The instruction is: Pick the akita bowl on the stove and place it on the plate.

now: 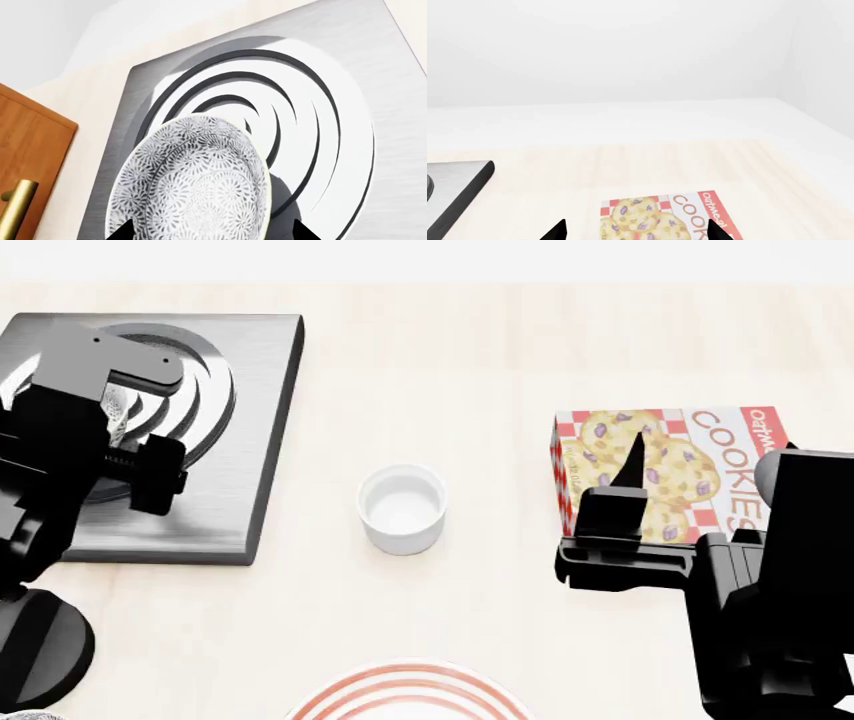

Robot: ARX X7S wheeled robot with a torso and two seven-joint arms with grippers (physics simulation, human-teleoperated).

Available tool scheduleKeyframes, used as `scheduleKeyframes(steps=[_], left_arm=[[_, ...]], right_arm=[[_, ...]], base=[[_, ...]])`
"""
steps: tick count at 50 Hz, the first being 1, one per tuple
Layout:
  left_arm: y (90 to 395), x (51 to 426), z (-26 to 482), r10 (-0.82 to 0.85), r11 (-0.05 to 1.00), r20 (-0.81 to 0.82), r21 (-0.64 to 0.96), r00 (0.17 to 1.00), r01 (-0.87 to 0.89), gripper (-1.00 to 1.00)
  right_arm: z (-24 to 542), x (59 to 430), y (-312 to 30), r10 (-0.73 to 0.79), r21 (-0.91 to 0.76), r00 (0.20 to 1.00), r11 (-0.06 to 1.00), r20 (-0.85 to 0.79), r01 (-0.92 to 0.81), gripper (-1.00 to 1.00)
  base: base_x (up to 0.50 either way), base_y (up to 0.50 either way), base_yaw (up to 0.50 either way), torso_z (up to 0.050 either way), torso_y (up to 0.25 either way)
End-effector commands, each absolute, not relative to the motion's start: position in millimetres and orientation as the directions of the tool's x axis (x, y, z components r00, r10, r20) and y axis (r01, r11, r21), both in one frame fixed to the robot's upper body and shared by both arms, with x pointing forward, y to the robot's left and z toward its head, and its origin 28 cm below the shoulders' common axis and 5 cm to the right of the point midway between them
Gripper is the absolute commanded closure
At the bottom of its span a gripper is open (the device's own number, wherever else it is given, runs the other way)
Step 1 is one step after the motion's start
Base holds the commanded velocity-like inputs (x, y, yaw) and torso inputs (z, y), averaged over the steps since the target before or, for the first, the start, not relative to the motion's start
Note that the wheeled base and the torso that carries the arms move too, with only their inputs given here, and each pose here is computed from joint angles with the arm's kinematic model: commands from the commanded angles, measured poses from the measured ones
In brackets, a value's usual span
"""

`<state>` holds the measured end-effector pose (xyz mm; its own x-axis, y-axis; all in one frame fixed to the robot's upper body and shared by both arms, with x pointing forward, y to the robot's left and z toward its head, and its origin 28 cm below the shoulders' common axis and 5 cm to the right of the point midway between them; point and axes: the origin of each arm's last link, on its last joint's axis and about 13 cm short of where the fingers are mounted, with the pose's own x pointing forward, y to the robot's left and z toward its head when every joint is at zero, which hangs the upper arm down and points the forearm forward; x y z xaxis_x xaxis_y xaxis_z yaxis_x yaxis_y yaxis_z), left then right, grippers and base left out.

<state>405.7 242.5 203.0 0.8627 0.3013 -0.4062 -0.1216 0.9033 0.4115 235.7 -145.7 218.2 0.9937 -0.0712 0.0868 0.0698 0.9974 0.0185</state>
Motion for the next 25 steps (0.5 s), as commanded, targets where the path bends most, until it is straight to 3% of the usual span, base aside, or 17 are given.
scheduleKeyframes(steps=[1,2,25], left_arm=[[244.1,405.4,200.1,0.303,0.901,-0.408,0.416,0.861,-0.119,-1.00],[244.1,405.2,199.9,0.302,0.902,-0.409,0.415,0.861,-0.119,1.00],[243.2,405.1,202.4,0.284,0.911,-0.397,0.396,0.873,-0.116,1.00]], right_arm=[[217.5,236.2,-145.9,-0.072,0.019,0.994,0.997,0.088,0.071,-1.00],[217.6,236.2,-145.8,-0.072,0.019,0.994,0.997,0.088,0.070,-1.00],[219.1,234.7,-145.7,-0.072,0.021,0.993,0.997,0.089,0.070,-1.00]], base=[[0.00,0.00,0.00,0.000,0.000],[0.00,0.00,0.00,0.000,0.000],[0.00,0.00,0.00,0.000,0.000]])
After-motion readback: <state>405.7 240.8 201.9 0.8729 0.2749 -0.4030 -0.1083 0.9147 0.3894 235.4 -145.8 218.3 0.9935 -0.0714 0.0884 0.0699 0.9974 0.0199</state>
